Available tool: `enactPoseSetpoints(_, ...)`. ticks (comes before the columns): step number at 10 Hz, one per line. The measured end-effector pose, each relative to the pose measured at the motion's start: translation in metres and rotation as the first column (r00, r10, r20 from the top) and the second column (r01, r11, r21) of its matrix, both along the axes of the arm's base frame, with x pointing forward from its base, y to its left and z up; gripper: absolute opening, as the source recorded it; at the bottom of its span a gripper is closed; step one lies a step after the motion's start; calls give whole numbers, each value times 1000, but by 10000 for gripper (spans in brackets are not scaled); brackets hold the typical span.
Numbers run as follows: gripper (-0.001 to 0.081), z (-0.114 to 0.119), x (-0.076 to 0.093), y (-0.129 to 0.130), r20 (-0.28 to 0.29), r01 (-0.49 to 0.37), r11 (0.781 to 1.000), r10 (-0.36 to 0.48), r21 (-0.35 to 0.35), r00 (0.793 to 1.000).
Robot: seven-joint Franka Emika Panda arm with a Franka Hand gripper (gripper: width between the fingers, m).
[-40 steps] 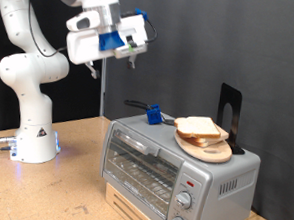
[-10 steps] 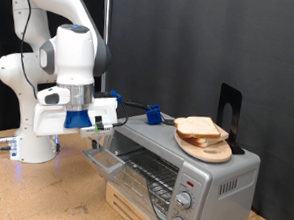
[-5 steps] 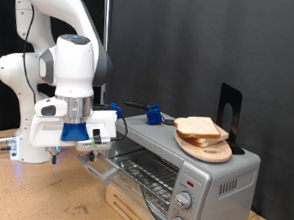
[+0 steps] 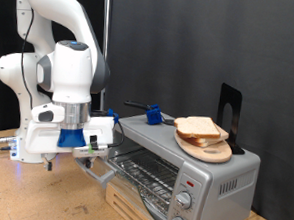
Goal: Make a piece of toast with the oven
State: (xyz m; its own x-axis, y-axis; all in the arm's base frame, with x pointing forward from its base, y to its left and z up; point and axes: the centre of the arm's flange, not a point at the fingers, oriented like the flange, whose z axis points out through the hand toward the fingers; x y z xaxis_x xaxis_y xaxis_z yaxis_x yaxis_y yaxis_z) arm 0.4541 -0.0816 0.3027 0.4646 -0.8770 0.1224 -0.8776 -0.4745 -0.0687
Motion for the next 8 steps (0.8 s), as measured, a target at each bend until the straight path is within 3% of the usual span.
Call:
enactPoseSetpoints(4, 806, -7, -1, -9, 10, 1, 1000, -1, -2, 1000)
enactPoseSetpoints(8, 806, -23, -4, -22, -13, 34, 998, -35, -47, 999)
